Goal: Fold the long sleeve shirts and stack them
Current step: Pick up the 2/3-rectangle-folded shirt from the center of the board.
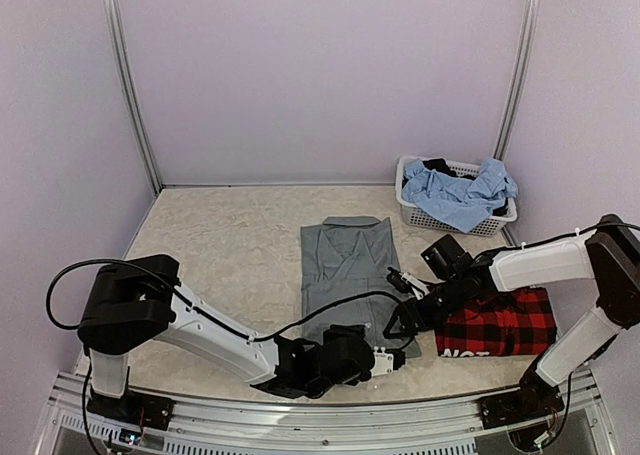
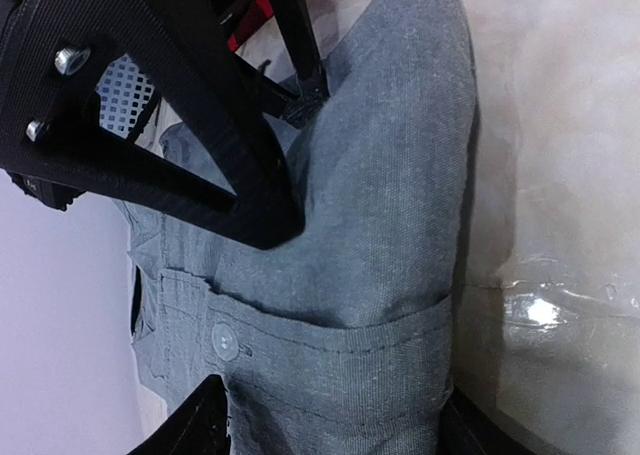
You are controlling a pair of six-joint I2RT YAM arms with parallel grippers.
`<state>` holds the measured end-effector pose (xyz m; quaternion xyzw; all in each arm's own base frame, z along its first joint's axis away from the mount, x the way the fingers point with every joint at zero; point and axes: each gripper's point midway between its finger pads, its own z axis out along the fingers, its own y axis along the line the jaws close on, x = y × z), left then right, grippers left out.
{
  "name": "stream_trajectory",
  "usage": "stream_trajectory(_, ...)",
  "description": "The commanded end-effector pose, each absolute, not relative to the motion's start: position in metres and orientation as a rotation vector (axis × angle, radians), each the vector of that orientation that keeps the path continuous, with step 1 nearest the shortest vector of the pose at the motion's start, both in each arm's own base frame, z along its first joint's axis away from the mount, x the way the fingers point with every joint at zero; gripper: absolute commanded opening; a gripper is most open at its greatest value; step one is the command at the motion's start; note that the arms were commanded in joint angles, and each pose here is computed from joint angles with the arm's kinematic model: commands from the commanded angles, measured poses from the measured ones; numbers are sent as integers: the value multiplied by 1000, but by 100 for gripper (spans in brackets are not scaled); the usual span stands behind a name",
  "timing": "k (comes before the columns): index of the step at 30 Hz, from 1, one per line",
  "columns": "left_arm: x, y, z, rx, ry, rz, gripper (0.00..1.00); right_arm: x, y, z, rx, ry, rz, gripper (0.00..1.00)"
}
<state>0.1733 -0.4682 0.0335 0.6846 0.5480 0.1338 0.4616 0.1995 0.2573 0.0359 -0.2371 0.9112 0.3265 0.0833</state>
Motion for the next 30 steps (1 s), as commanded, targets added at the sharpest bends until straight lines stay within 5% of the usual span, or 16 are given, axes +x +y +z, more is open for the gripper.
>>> stream_trajectory(1,160,-421,-51,1993,1390,433,59,191,251,25,-699,2769,973,67)
stream_trajectory(15,150,-427,-44,2024,1443,317,0,196,248,32,-697,2759,952,66)
stream_trajectory(30,113,-455,-10,2081,1584,11,0,221,243,85,-679,2657,850,67)
